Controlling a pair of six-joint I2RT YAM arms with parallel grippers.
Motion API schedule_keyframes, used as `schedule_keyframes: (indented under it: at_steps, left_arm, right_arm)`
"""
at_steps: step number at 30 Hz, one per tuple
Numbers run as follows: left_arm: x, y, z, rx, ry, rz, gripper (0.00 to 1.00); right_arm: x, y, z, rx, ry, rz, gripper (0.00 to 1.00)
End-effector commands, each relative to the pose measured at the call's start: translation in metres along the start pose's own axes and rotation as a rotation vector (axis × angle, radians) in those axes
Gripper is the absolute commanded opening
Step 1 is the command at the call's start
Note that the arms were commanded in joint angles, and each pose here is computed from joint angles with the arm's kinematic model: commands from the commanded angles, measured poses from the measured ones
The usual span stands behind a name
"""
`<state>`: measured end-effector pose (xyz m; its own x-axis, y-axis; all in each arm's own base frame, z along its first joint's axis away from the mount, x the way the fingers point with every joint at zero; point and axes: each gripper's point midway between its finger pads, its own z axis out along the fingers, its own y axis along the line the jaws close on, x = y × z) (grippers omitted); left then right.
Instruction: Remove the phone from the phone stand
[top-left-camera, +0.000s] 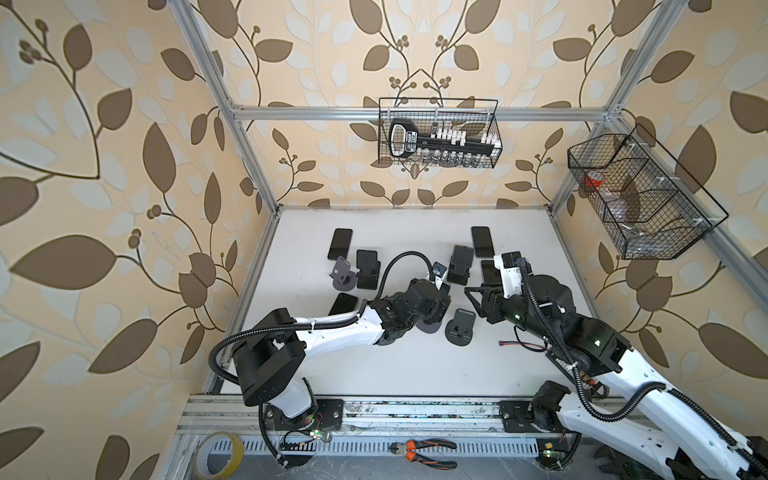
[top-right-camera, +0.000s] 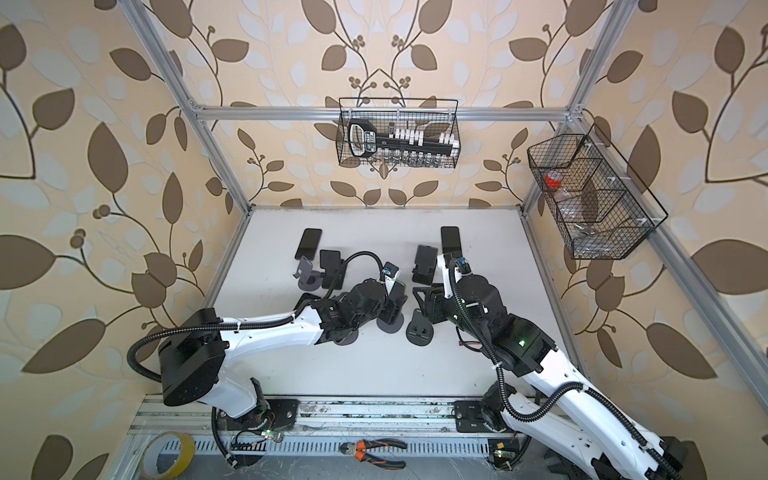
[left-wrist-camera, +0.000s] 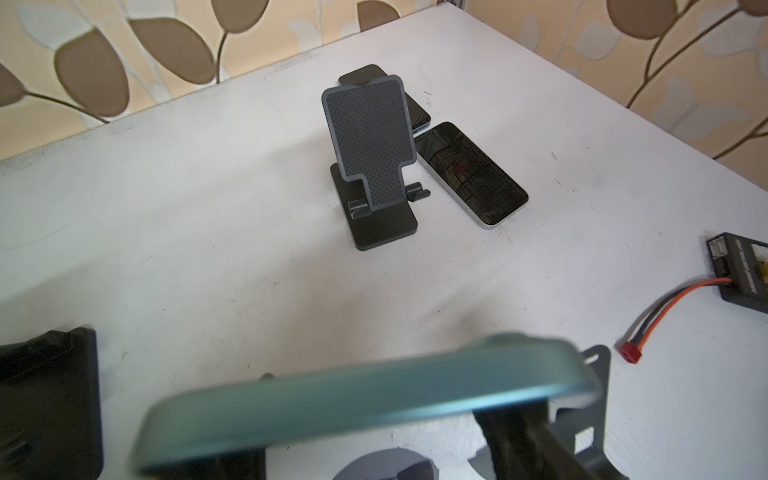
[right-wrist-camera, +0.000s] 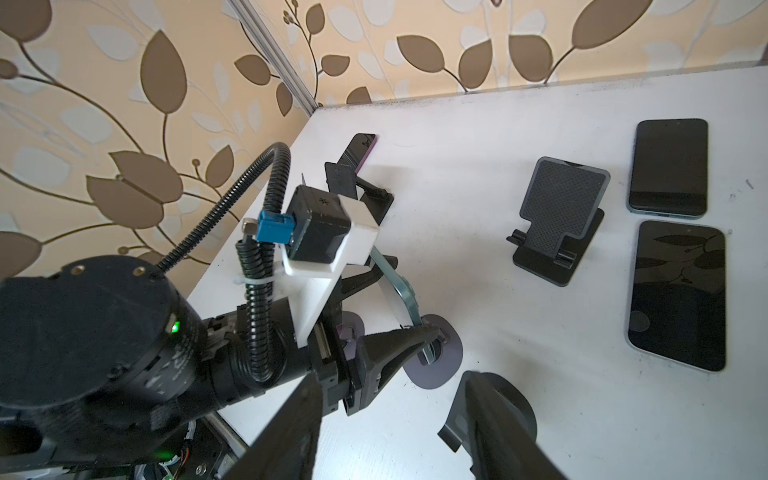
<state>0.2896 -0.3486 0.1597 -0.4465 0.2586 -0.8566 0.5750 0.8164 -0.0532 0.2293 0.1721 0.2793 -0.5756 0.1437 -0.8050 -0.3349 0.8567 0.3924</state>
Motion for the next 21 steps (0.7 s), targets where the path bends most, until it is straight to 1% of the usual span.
schedule_keyframes:
  at_steps: [1, 12, 21]
  left_arm:
    - [-0.045, 0.000, -0.018, 0.011, -0.124, -0.030, 0.65]
    - [-0.060, -0.004, -0.028, 0.042, -0.162, -0.038, 0.65]
    - [-0.063, -0.008, -0.032, 0.063, -0.166, -0.037, 0.64]
  right_arm:
    - [0.002, -0.001, -0.003, -0.002, 0.001, 0.011, 0.56]
    - [0.000, 0.002, -0.002, -0.010, 0.005, 0.012, 0.56]
    - [0.000, 0.003, -0.001, -0.017, 0.011, 0.020, 0.56]
